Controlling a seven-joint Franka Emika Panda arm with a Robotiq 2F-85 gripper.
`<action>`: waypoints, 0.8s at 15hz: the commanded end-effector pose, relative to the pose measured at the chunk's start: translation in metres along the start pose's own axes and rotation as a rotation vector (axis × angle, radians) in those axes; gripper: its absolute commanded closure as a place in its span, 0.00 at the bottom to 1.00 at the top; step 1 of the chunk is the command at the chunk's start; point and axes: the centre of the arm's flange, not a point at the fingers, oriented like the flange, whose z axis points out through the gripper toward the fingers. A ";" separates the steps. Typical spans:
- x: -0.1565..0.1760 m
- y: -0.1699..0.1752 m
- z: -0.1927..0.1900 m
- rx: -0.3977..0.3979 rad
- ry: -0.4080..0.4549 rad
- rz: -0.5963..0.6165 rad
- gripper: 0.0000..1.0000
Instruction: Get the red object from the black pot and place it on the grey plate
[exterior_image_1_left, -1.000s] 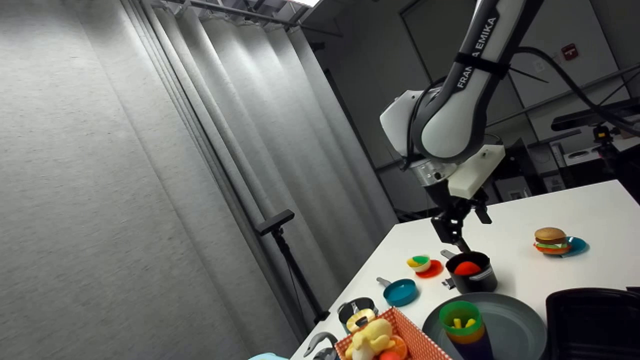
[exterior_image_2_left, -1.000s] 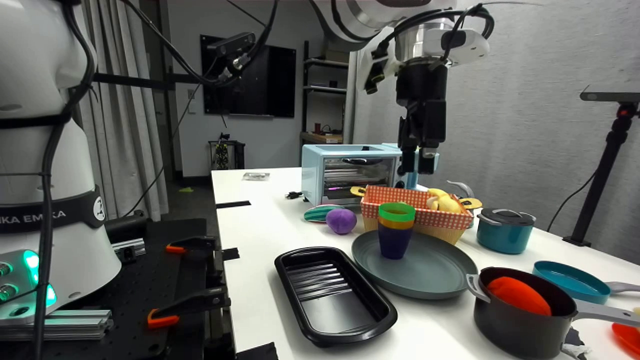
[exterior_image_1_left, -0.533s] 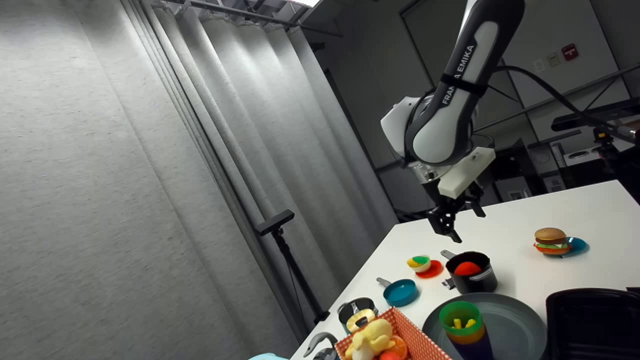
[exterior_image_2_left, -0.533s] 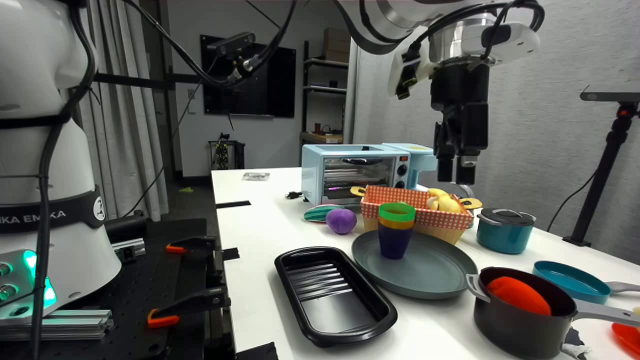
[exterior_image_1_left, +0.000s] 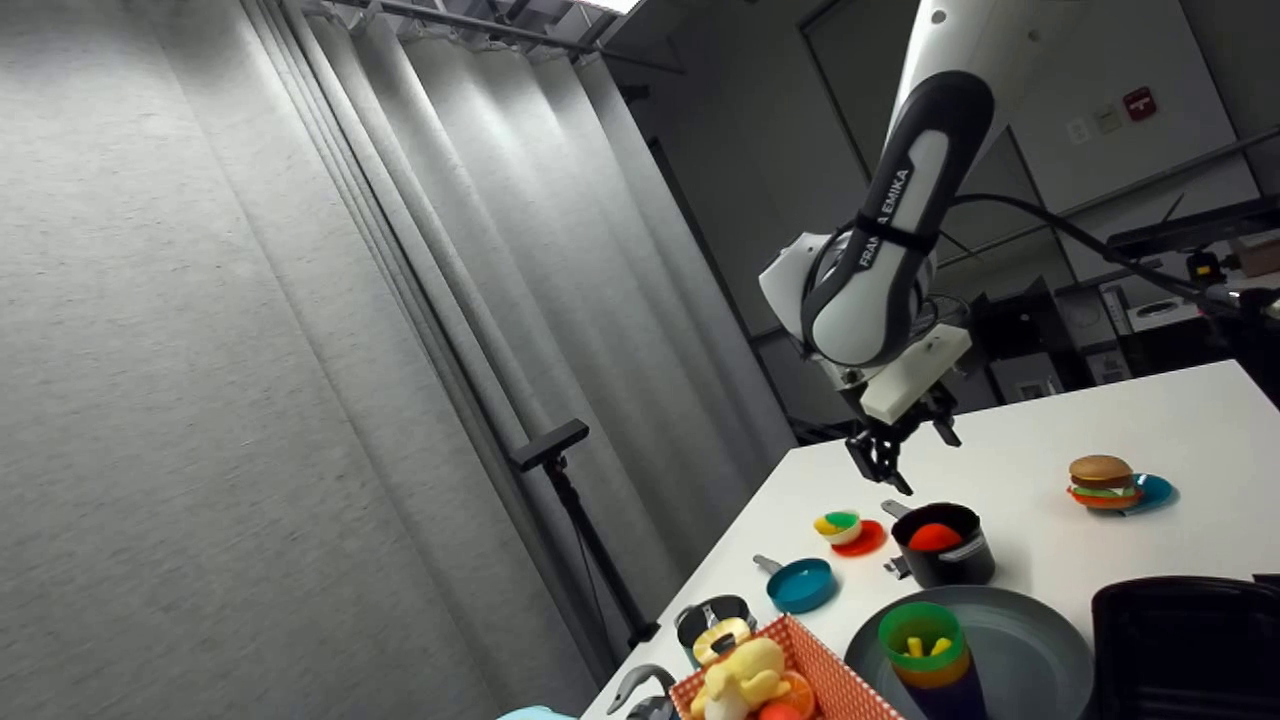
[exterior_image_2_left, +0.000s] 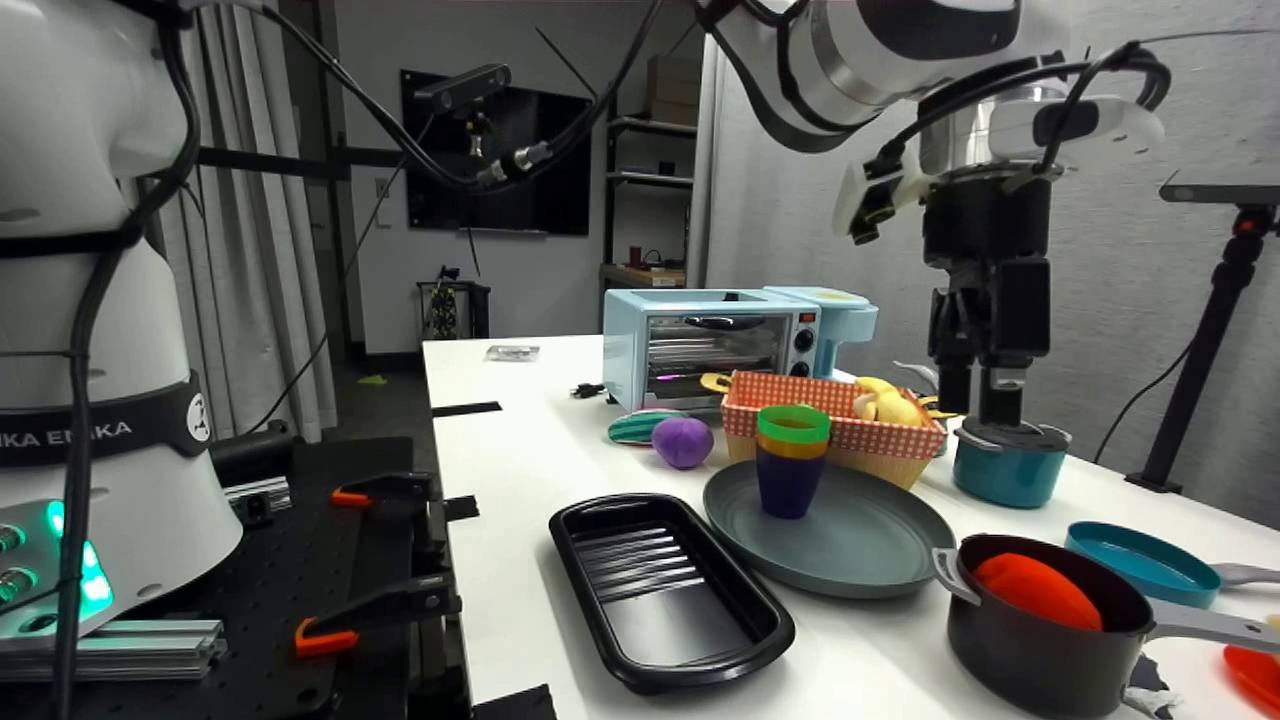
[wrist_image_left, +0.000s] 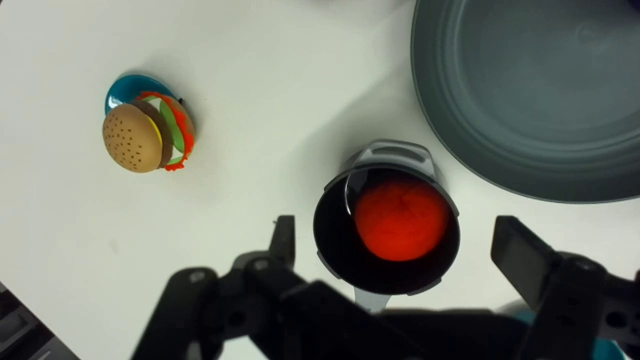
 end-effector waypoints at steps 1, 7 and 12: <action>0.034 -0.004 0.018 0.009 0.019 0.060 0.00; 0.059 -0.009 0.038 0.003 0.023 0.102 0.00; 0.049 -0.013 0.043 -0.011 0.009 0.084 0.00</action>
